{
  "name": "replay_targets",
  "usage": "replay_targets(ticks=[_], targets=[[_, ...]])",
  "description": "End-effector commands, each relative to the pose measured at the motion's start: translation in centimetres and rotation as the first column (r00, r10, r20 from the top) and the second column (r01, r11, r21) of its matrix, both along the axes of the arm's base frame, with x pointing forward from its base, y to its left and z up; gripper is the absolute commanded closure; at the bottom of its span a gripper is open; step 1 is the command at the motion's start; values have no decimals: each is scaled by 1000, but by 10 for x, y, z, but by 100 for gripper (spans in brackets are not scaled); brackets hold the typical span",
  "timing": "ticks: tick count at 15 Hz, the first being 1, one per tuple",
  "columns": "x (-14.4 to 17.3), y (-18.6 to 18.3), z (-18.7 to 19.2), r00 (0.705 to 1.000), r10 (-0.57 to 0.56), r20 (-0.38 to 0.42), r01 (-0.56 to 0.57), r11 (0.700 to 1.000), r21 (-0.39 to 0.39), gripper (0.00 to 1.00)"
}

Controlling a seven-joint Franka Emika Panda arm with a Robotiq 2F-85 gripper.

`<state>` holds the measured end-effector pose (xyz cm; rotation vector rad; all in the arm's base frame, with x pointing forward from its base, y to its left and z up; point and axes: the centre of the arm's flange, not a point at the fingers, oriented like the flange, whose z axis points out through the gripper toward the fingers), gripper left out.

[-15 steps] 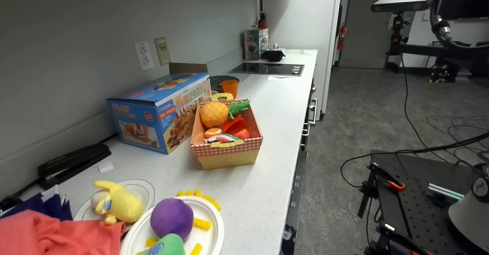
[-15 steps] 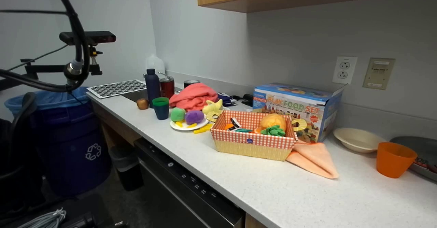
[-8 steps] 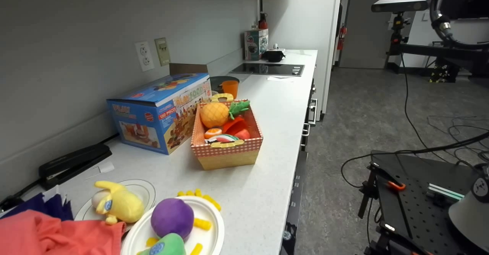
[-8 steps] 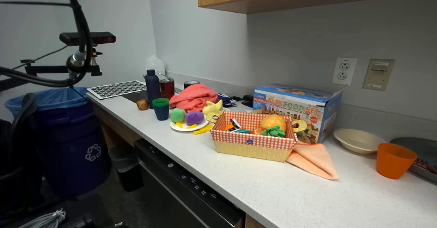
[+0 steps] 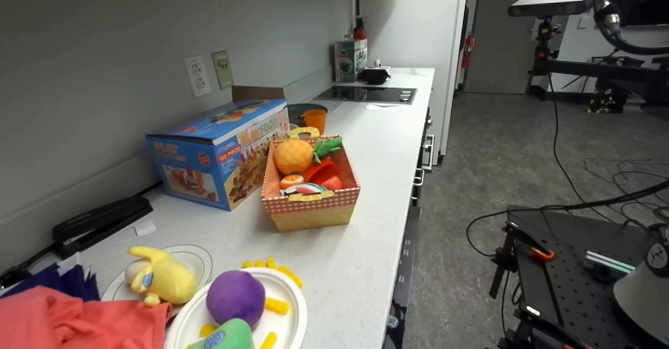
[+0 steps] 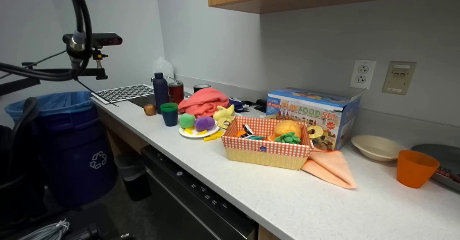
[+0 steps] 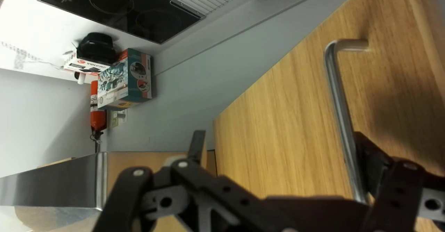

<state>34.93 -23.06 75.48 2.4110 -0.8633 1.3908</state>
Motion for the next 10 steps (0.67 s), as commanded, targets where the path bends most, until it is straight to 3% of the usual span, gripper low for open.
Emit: replay_targets(ticks=[1, 5, 9, 10], targets=[[-37, -21, -8, 987, 23, -159, -19, 999, 31, 0], [-44, -30, -5, 975, 95, -201, -88, 995, 45, 0], [-48, -42, -5, 962, 195, -191, -179, 979, 98, 0], [-49, -45, -12, 947, 229, -227, -206, 971, 120, 0]])
